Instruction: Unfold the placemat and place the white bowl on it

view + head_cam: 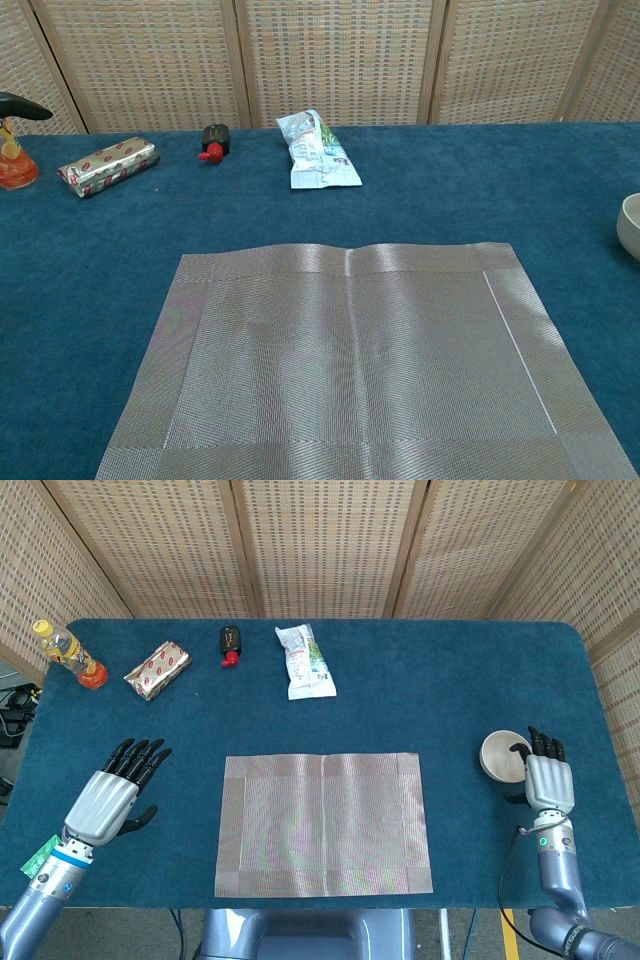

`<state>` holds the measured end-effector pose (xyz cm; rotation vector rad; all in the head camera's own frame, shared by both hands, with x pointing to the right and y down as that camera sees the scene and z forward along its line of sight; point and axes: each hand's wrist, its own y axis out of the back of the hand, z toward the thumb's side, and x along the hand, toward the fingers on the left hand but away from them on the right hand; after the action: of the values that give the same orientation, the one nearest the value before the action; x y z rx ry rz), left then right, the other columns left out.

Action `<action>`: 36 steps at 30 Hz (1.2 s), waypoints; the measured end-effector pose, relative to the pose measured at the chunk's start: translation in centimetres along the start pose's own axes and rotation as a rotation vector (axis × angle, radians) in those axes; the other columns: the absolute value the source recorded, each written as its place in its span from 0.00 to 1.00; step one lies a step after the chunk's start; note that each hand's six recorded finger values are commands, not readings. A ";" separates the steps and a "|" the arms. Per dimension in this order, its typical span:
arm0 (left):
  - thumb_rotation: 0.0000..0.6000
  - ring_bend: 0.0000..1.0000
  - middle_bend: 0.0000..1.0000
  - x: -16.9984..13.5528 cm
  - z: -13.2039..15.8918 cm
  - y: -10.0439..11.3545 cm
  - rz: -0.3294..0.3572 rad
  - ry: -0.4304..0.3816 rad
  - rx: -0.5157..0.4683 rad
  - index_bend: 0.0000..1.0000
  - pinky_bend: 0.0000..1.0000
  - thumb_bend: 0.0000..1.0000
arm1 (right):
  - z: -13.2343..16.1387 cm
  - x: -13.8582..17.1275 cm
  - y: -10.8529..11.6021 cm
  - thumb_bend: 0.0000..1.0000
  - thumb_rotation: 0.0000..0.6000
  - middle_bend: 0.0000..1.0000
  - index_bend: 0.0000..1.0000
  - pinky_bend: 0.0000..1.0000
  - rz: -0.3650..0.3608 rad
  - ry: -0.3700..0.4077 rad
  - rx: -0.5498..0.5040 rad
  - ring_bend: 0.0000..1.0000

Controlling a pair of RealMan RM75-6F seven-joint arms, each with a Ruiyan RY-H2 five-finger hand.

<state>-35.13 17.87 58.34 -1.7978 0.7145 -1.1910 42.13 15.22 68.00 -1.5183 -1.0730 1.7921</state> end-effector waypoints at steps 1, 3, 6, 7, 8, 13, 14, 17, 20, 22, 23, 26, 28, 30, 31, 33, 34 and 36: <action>1.00 0.00 0.00 0.0 0.0 0.0 -0.001 0.000 -0.001 0.00 0.00 0.32 | -0.2 -0.3 -0.3 0.24 1.00 0.00 0.31 0.00 0.005 -0.012 0.002 0.00; 1.00 0.00 0.00 0.1 0.0 -0.1 -0.005 -0.002 -0.001 0.00 0.00 0.32 | -0.5 -0.6 -0.6 0.24 1.00 0.00 0.32 0.00 0.011 -0.025 0.004 0.00; 1.00 0.00 0.00 0.2 0.0 -0.2 -0.010 -0.003 -0.001 0.00 0.00 0.32 | -0.9 -1.1 -1.1 0.24 1.00 0.00 0.35 0.00 0.021 -0.044 0.012 0.00; 1.00 0.00 0.00 0.2 0.0 -0.3 -0.010 -0.002 -0.001 0.00 0.00 0.32 | -1.2 -1.3 -1.3 0.24 1.00 0.00 0.36 0.00 0.025 -0.052 0.014 0.00; 1.00 0.00 0.00 0.3 0.0 -0.3 -0.009 -0.001 0.000 0.00 0.00 0.32 | -1.3 -1.5 -1.5 0.24 1.00 0.01 0.38 0.00 0.029 -0.058 0.015 0.00; 1.00 0.00 0.00 0.3 0.0 -0.4 -0.012 0.000 0.002 0.00 0.00 0.32 | -2.1 -2.2 -2.3 0.24 1.00 0.09 0.49 0.00 0.036 -0.081 0.017 0.00; 1.00 0.00 0.00 0.4 0.0 -0.4 -0.012 0.000 0.002 0.00 0.00 0.32 | -2.2 -2.3 -2.4 0.24 1.00 0.12 0.51 0.01 0.036 -0.084 0.017 0.00; 1.00 0.00 0.00 0.4 0.1 -0.4 -0.011 0.000 0.001 0.00 0.00 0.32 | -2.5 -2.6 -2.8 0.24 1.00 0.18 0.58 0.05 0.029 -0.087 0.020 0.00; 1.00 0.00 0.00 0.4 0.1 -0.4 -0.009 -0.001 0.000 0.00 0.00 0.32 | -2.5 -3.0 -3.2 0.24 1.00 0.23 0.64 0.08 0.017 -0.084 0.021 0.00; 1.00 0.00 0.00 0.4 0.1 -0.4 -0.009 0.000 -0.002 0.00 0.00 0.32 | -2.5 -3.1 -3.5 0.26 1.00 0.24 0.66 0.09 0.008 -0.079 0.019 0.00; 1.00 0.00 0.00 0.4 0.0 -0.4 -0.009 0.000 -0.003 0.00 0.00 0.32 | -2.4 -3.2 -3.6 0.27 1.00 0.25 0.66 0.10 0.004 -0.076 0.017 0.00; 1.00 0.00 0.00 0.4 0.0 -0.4 -0.010 0.000 -0.005 0.00 0.00 0.32 | -1.9 -3.4 -4.1 0.34 1.00 0.25 0.68 0.10 -0.008 -0.059 0.007 0.00; 1.00 0.00 0.00 0.4 0.0 -0.5 -0.011 -0.001 -0.007 0.00 0.00 0.32 | -1.5 -3.4 -4.3 0.37 1.00 0.26 0.69 0.11 -0.016 -0.045 0.002 0.00; 1.00 0.00 0.00 0.4 0.0 -0.5 -0.013 -0.001 -0.009 0.00 0.00 0.32 | -1.2 -3.5 -4.3 0.40 1.00 0.27 0.71 0.12 -0.024 -0.035 -0.003 0.00; 1.00 0.00 0.00 0.4 0.0 -0.5 -0.013 -0.001 -0.010 0.00 0.00 0.32 | -0.9 -3.5 -4.3 0.40 1.00 0.27 0.71 0.12 -0.031 -0.028 -0.007 0.00; 1.00 0.00 0.00 0.5 0.0 -0.5 -0.015 -0.001 -0.012 0.00 0.00 0.32 | -0.6 -3.5 -4.2 0.42 1.00 0.28 0.72 0.13 -0.044 -0.020 -0.012 0.00; 1.00 0.00 0.00 0.5 0.0 -0.5 -0.016 -0.002 -0.012 0.00 0.00 0.32 | -0.4 -3.4 -4.1 0.42 1.00 0.28 0.73 0.13 -0.053 -0.014 -0.015 0.00; 1.00 0.00 0.00 0.4 0.1 -0.5 -0.015 -0.003 -0.015 0.00 0.00 0.32 | -0.1 -3.4 -4.1 0.43 1.00 0.28 0.73 0.13 -0.064 -0.005 -0.020 0.00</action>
<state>-34.89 17.78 58.96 -1.8199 0.7109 -1.1953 42.58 14.66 73.26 -1.4753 -1.1326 1.7473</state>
